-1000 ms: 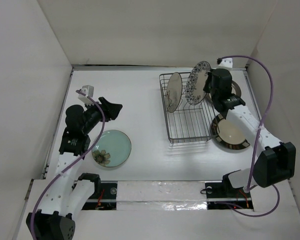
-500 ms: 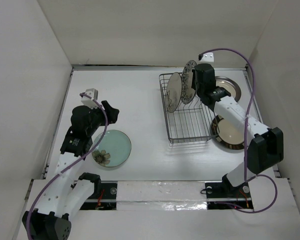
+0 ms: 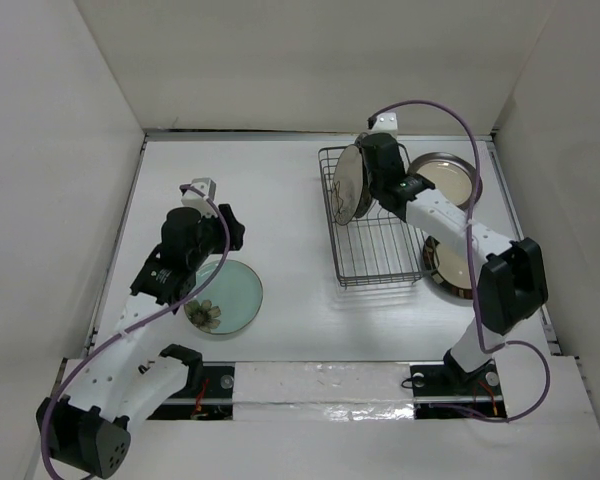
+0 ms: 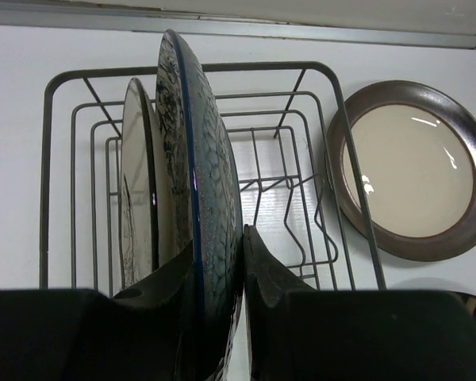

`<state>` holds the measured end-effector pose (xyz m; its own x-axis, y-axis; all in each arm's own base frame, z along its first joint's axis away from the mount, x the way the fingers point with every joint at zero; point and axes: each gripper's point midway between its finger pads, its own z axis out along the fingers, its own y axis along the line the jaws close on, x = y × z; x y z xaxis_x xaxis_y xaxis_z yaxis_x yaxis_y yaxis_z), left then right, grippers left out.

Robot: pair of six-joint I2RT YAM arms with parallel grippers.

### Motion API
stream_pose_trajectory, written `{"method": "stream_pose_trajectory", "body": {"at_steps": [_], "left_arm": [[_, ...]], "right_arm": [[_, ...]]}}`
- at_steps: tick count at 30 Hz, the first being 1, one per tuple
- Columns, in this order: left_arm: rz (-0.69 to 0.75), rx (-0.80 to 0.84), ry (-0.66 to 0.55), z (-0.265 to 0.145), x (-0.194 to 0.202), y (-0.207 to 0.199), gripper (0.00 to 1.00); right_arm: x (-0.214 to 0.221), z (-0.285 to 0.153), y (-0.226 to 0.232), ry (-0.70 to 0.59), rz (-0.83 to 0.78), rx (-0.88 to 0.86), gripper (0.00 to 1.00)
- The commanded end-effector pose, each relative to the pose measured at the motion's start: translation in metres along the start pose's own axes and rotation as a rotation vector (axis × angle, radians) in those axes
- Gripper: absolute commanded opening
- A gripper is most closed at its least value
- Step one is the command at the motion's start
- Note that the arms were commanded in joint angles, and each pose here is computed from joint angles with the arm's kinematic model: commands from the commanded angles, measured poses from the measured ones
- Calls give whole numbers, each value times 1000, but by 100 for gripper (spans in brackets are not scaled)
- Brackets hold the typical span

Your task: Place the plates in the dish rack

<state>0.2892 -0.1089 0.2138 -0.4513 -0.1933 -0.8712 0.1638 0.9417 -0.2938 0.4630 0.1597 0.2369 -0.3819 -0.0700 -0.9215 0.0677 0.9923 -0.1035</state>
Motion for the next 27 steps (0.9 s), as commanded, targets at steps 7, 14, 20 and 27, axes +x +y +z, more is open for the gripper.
{"method": "stream_pose_trajectory", "body": {"at_steps": [7, 14, 20, 27], "left_arm": [[21, -30, -11, 3, -8, 3, 48], [21, 12, -63, -6, -20, -5, 49], [17, 40, -145, -19, -36, -10, 48], [5, 97, -312, -49, -64, -19, 34]], "right_arm": [[-30, -1, 15, -101, 77, 28, 4], [-35, -7, 7, -127, 124, 34, 38], [-59, -28, -10, -183, 164, 37, 52], [-88, -73, -22, -274, 214, -50, 57]]}}
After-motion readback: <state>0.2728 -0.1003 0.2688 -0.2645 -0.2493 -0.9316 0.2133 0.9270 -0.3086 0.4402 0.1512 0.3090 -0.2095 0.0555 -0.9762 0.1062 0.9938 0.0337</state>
